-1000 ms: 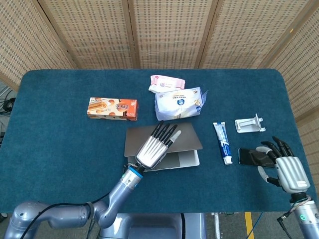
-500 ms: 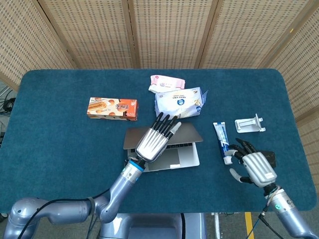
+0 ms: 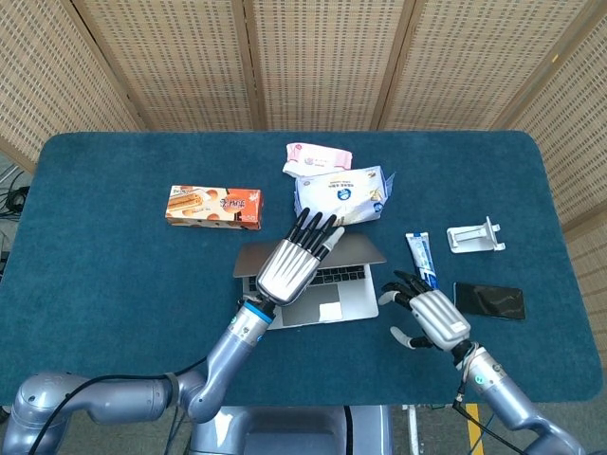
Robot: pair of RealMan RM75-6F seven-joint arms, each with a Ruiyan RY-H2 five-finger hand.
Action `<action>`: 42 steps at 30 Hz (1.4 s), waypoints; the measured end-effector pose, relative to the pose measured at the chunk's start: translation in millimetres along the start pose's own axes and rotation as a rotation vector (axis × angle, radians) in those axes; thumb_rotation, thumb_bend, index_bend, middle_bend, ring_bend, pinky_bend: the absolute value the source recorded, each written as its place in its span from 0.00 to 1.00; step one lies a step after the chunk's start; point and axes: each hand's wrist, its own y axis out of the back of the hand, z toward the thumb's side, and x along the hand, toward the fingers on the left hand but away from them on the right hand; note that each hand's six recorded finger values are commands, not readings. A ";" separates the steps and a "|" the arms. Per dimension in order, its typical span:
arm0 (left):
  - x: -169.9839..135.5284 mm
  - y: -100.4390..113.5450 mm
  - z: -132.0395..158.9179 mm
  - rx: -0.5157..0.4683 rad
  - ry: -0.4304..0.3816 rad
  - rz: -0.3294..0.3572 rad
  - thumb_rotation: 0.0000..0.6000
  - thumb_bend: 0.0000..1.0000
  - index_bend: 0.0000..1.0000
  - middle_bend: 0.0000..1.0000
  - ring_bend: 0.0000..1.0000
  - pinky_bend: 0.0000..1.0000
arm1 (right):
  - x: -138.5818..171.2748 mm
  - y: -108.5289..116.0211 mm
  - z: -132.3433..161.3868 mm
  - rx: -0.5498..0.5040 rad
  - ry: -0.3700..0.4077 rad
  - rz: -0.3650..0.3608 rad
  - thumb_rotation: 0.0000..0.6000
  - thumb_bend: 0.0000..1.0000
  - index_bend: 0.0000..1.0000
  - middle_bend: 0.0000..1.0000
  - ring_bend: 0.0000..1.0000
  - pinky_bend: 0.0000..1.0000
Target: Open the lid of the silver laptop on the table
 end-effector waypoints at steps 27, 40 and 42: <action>5.9 10.5 -5.5 0.015 0.014 0.014 0.91 0.38 0.00 0.00 0.00 0.00 | -43.7 -57.4 12.4 -0.035 0.047 0.147 1.00 0.41 0.32 0.24 0.01 0.10; 7.1 12.2 -8.2 0.020 0.022 0.012 0.91 0.38 0.00 0.00 0.00 0.00 | -57.0 -75.6 8.6 -0.004 0.043 0.174 1.00 0.41 0.32 0.24 0.01 0.10; 7.1 12.1 -8.7 0.020 0.023 0.012 0.91 0.38 0.00 0.00 0.00 0.00 | -58.0 -78.4 6.7 -0.002 0.037 0.179 1.00 0.41 0.32 0.24 0.01 0.10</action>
